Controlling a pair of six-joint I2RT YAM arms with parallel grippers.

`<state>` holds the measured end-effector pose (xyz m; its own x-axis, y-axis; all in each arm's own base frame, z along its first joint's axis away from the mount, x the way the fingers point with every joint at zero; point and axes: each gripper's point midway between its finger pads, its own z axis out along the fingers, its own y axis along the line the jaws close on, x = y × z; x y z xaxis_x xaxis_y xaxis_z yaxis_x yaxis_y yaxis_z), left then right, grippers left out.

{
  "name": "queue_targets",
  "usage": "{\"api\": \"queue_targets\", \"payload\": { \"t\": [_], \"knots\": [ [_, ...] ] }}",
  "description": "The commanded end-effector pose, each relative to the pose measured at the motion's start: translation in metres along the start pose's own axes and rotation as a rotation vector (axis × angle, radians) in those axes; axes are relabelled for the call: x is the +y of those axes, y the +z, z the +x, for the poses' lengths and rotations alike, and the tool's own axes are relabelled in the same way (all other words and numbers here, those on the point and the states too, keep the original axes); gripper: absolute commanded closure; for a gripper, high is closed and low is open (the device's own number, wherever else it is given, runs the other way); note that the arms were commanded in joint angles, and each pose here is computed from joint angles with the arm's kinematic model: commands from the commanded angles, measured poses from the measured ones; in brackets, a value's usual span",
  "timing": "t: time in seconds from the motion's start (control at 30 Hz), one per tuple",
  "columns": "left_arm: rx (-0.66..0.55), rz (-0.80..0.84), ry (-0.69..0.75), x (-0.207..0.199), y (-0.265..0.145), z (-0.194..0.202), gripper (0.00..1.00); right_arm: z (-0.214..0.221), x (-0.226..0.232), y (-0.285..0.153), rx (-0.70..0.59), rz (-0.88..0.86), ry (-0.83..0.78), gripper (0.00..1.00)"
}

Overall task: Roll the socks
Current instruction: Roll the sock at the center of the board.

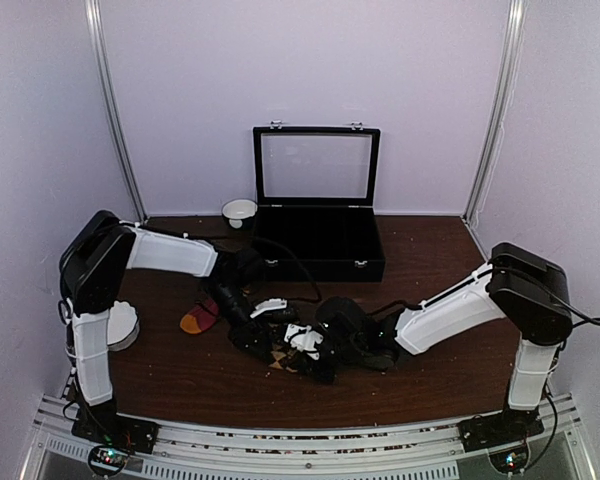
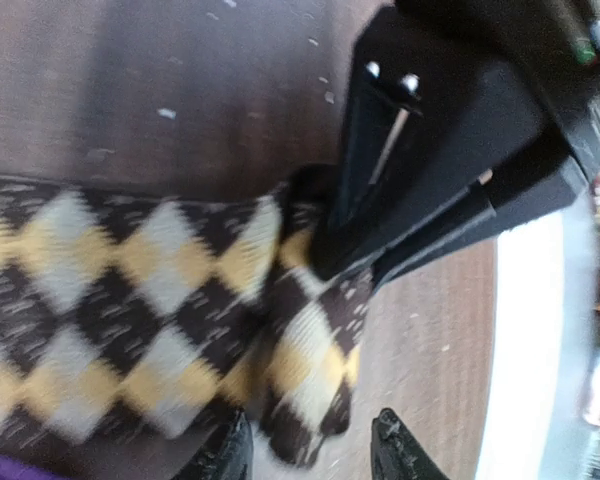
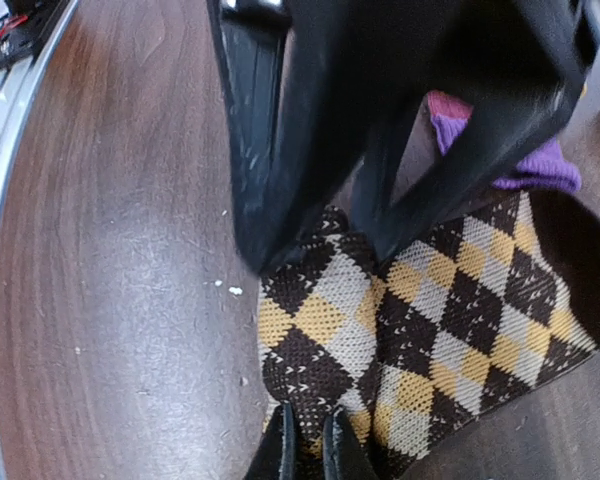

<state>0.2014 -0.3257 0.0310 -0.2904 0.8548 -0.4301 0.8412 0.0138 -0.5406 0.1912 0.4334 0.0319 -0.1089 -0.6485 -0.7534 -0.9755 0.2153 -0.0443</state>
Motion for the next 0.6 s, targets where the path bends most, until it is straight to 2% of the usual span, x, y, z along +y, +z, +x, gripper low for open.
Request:
{"api": "queue_targets", "payload": {
  "t": [0.0, 0.1, 0.33, 0.57],
  "knots": [
    [-0.033, -0.230, 0.076, 0.025, -0.028, -0.013, 0.58, 0.057, 0.030, -0.006, 0.208, -0.130, 0.250, 1.00],
    [-0.061, -0.257, 0.055, 0.030, -0.034, -0.018, 0.60, 0.071, 0.040, -0.013, 0.244, -0.139, 0.324, 1.00],
    [-0.059, -0.261, 0.010, 0.057, -0.025, -0.030, 0.65, 0.072, 0.051, -0.022, 0.243, -0.143, 0.353, 1.00],
    [-0.033, -0.259, 0.057, 0.071, -0.013, -0.043, 0.67, 0.069, 0.052, -0.016, 0.242, -0.148, 0.383, 1.00]
  ]
}}
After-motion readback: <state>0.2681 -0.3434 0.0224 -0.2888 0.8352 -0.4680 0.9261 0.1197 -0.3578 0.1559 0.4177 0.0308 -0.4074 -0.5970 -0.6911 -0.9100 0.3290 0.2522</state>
